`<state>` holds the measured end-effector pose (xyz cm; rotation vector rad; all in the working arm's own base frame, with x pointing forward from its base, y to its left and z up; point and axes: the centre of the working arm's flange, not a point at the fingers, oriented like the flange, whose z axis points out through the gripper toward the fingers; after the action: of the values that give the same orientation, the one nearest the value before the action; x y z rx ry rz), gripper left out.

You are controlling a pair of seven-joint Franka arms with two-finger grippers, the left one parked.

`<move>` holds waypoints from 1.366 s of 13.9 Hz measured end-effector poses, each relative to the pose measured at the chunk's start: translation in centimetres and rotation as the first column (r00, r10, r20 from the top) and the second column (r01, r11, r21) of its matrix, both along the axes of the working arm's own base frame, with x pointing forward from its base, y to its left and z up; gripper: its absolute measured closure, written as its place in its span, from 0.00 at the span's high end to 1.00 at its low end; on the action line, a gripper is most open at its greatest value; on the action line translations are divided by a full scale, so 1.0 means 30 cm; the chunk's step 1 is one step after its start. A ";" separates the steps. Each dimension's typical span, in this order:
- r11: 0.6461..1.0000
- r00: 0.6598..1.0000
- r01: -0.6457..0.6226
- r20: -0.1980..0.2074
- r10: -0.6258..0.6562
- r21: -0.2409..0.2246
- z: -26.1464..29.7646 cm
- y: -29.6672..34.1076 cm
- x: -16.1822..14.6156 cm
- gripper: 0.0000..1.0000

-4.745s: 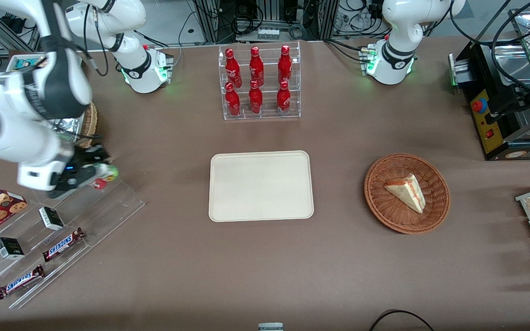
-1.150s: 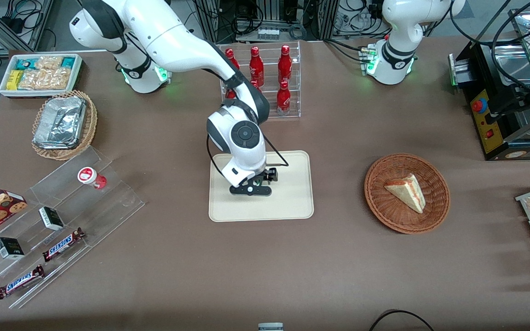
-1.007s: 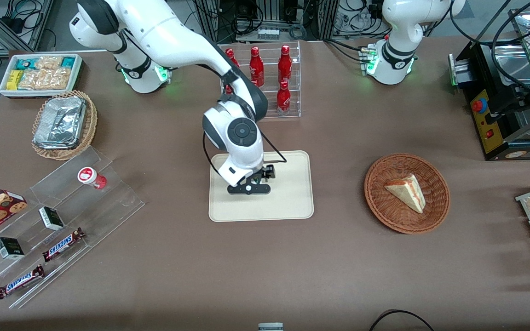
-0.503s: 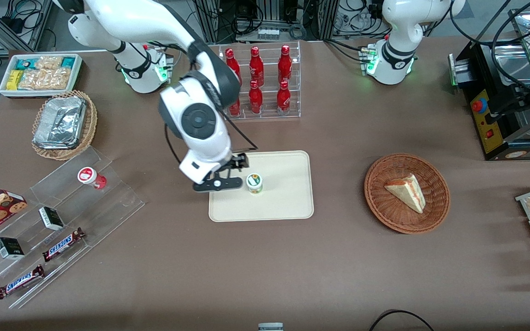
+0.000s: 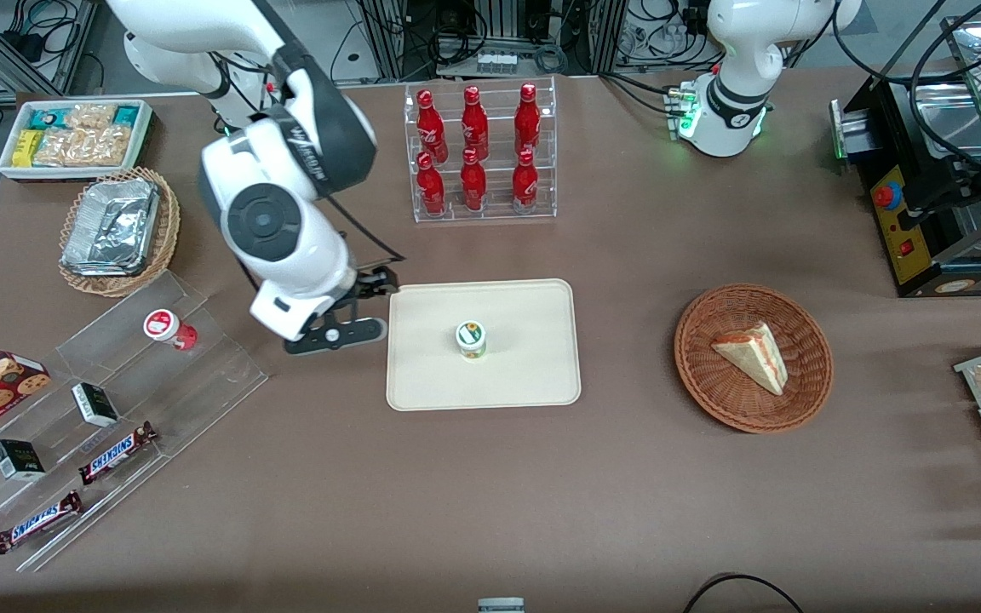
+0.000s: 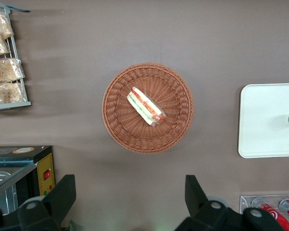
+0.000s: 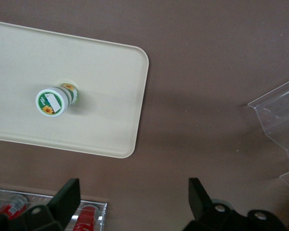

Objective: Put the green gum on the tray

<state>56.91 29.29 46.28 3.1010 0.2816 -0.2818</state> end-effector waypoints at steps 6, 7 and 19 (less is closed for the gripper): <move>0.998 1.000 0.019 0.005 -0.019 0.052 0.139 -0.448 0.091 1.00; 0.997 0.999 0.047 0.005 -0.047 0.057 0.156 -0.523 0.088 1.00; 0.983 0.983 0.183 -0.027 -0.183 0.027 0.327 -1.021 -0.081 1.00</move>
<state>54.48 -1.33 56.10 3.1582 -0.0001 -0.3207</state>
